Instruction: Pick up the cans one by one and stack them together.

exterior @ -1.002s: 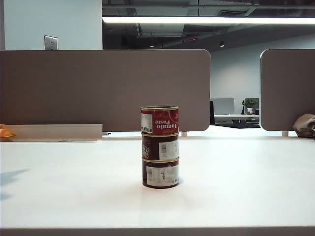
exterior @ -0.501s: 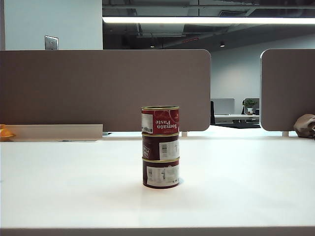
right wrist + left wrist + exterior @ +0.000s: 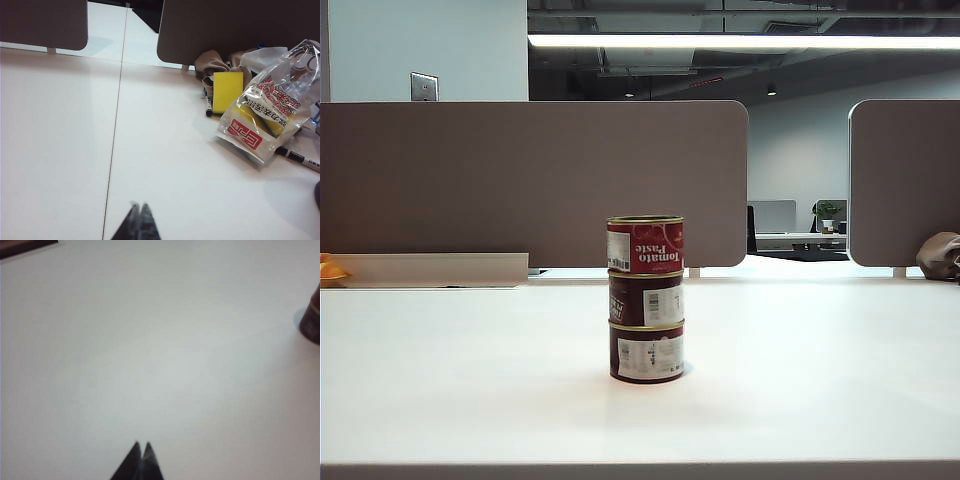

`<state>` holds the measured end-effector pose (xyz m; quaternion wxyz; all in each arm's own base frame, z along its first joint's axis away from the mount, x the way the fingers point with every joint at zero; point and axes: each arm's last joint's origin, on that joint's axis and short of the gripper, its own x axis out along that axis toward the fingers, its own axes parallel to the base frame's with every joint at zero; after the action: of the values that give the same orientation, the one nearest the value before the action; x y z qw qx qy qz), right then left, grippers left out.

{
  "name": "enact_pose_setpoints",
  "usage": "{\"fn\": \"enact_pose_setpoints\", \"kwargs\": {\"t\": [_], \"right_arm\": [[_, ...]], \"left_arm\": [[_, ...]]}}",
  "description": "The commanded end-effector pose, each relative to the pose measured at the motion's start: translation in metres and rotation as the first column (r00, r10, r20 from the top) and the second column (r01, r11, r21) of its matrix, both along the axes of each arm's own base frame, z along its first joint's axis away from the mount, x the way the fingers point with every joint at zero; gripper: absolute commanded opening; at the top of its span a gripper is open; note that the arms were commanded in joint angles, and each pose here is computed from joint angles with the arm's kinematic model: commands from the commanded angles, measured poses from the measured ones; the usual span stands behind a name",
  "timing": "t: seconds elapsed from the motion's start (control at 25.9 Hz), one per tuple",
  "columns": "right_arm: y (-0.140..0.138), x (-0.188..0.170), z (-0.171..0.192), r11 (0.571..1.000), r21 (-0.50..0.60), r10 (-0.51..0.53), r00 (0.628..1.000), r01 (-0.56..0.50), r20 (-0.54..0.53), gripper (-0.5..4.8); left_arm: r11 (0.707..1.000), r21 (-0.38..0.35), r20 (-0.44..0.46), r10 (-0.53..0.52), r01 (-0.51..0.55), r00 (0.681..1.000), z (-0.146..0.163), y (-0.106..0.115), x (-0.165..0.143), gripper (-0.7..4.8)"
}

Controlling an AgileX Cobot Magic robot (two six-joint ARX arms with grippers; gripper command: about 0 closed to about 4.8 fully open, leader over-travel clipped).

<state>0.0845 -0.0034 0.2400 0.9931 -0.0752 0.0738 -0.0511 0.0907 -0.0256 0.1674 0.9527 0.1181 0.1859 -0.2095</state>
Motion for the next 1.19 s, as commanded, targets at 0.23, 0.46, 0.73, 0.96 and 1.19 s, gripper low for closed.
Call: {"fn": "enact_pose_setpoints", "kwargs": {"t": [0.23,0.46,0.73,0.96,1.19], "right_arm": [[0.000,-0.004,-0.019,1.000,0.001,-0.002,1.000,0.002,0.021,0.00],[0.000,-0.005,-0.034,1.000,0.001,-0.002,1.000,0.002,0.027,0.00],[0.000,0.002,-0.066,1.000,0.002,-0.002,0.998,0.002,-0.057,0.00],[0.000,0.007,-0.088,1.000,0.002,-0.002,0.994,0.002,-0.107,0.00],[0.000,0.008,-0.089,1.000,0.002,-0.001,0.996,0.001,-0.095,0.00]], "left_arm": [[1.000,-0.012,0.033,-0.001,0.001,0.999,-0.016,0.001,-0.004,-0.04],[1.000,-0.021,0.075,0.002,0.000,0.997,-0.019,0.001,-0.005,-0.04],[1.000,-0.031,0.120,0.003,0.001,0.993,-0.017,0.001,-0.005,-0.04],[0.998,-0.059,0.243,0.008,0.006,0.970,-0.017,0.000,0.002,-0.04],[0.998,-0.060,0.247,0.009,0.006,0.969,-0.018,0.000,0.002,-0.04]]}}
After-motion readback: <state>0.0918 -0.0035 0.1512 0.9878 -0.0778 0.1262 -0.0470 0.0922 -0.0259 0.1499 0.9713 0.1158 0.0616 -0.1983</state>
